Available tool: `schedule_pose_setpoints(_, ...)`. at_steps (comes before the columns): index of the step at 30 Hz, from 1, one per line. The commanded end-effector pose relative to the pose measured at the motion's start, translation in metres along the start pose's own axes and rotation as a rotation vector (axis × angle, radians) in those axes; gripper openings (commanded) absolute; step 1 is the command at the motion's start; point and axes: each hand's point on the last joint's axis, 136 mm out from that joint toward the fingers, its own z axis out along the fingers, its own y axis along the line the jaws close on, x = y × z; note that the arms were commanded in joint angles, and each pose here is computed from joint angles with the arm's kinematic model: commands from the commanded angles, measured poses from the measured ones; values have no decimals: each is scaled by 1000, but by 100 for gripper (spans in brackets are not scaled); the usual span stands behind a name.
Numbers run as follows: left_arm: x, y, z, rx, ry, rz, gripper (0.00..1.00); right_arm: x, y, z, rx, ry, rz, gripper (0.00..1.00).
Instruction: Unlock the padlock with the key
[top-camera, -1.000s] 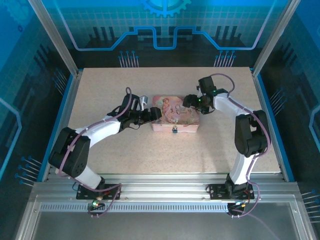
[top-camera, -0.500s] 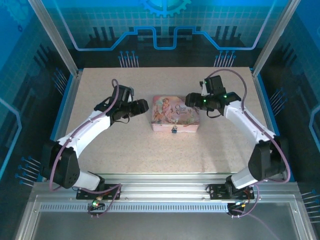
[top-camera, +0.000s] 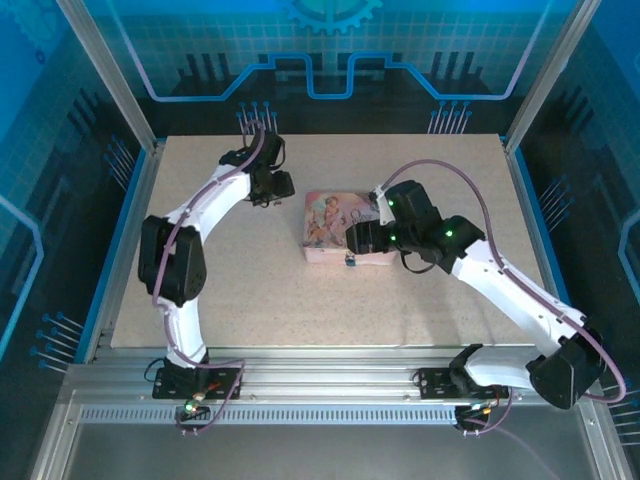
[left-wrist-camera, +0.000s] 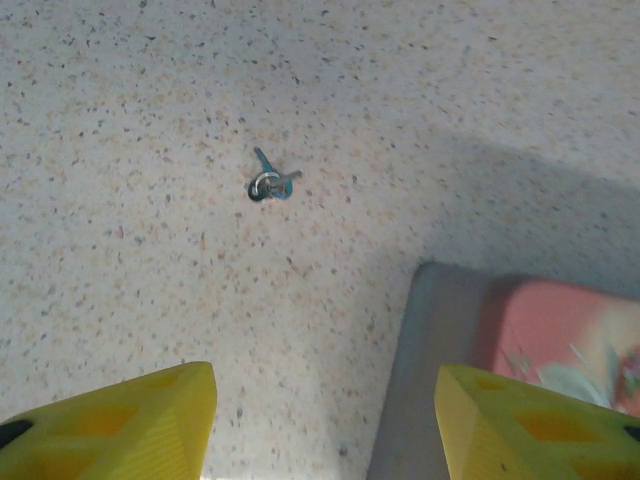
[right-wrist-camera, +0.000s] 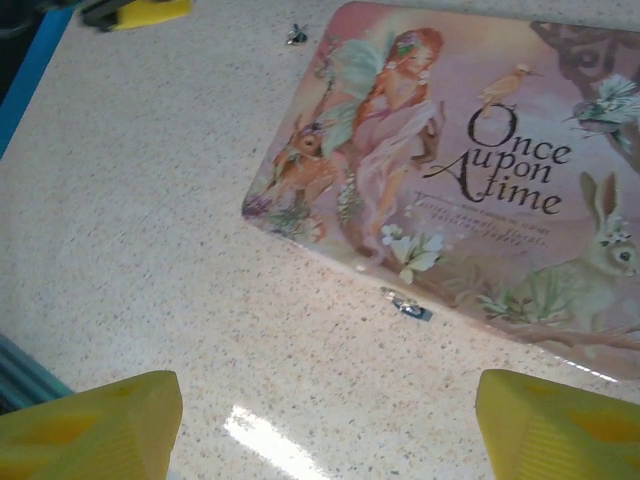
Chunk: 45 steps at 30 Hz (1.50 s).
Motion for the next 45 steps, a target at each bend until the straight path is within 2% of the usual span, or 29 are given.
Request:
schedule_pose_setpoints(1,-3,12,12,-98,41,20,60,15,1,-4,25,27,-30,78)
schedule_pose_setpoints(16,-25,20,83,-199,115,18,55,38,-4,-21,40,20,-17,78)
schedule_pose_setpoints(35,-15,22,118,-206,157,33,49,41,-11,-27,58,14,0,79)
schedule_pose_setpoints(39,-16,21,121,-204,161,41,41,41,-13,-28,62,13,5,79)
schedule_pose_setpoints(45,-18,19,119,-196,157,51,23,42,-14,-24,58,18,17,79)
